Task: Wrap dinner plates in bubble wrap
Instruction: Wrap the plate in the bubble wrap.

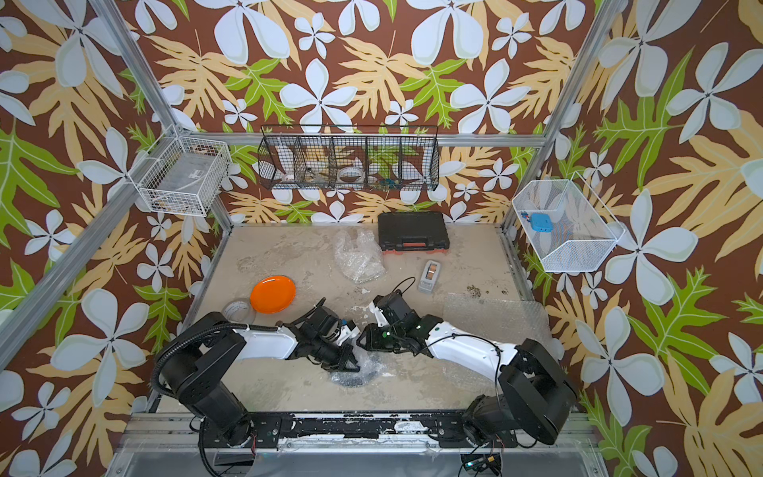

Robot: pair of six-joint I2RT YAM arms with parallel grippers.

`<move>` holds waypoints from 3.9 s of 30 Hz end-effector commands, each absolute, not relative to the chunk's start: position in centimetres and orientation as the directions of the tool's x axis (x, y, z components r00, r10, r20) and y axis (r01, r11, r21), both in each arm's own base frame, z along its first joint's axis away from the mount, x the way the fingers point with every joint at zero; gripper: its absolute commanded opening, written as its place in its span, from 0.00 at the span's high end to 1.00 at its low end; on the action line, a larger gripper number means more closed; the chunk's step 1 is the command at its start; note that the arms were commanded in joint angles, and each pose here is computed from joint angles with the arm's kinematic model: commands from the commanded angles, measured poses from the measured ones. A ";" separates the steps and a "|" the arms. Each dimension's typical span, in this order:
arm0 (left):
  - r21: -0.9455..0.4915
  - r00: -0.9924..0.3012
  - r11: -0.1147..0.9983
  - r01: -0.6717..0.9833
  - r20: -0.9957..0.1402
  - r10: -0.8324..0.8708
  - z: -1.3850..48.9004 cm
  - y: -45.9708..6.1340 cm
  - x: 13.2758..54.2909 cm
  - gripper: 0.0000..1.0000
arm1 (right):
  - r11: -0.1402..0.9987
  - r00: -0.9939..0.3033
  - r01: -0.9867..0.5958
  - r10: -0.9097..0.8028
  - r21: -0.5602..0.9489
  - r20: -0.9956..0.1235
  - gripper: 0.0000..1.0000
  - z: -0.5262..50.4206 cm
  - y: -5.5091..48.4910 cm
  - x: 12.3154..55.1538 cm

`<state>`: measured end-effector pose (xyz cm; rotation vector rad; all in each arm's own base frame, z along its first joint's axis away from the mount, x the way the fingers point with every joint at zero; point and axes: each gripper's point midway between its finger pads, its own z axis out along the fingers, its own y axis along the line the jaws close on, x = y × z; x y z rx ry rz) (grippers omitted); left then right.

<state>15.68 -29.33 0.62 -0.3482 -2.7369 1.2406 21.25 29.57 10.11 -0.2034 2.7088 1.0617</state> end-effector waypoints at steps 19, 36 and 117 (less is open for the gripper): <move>-0.366 -0.991 0.930 0.032 0.106 0.076 -5.3 -20.8 14.5 1.00 | 0.786 -0.990 -0.139 -0.110 0.603 -0.085 1.00 2.9 26.8 16.7; -0.424 -0.996 0.905 0.017 0.069 0.051 -3.0 -21.7 15.1 1.00 | 0.721 -0.971 -0.204 -0.060 0.662 -0.233 0.52 10.1 29.2 19.8; -0.609 -0.987 0.777 -0.159 0.075 -0.143 0.3 -24.2 16.0 0.96 | 0.839 -0.968 -0.253 -0.214 0.482 -0.134 0.90 1.7 28.6 18.9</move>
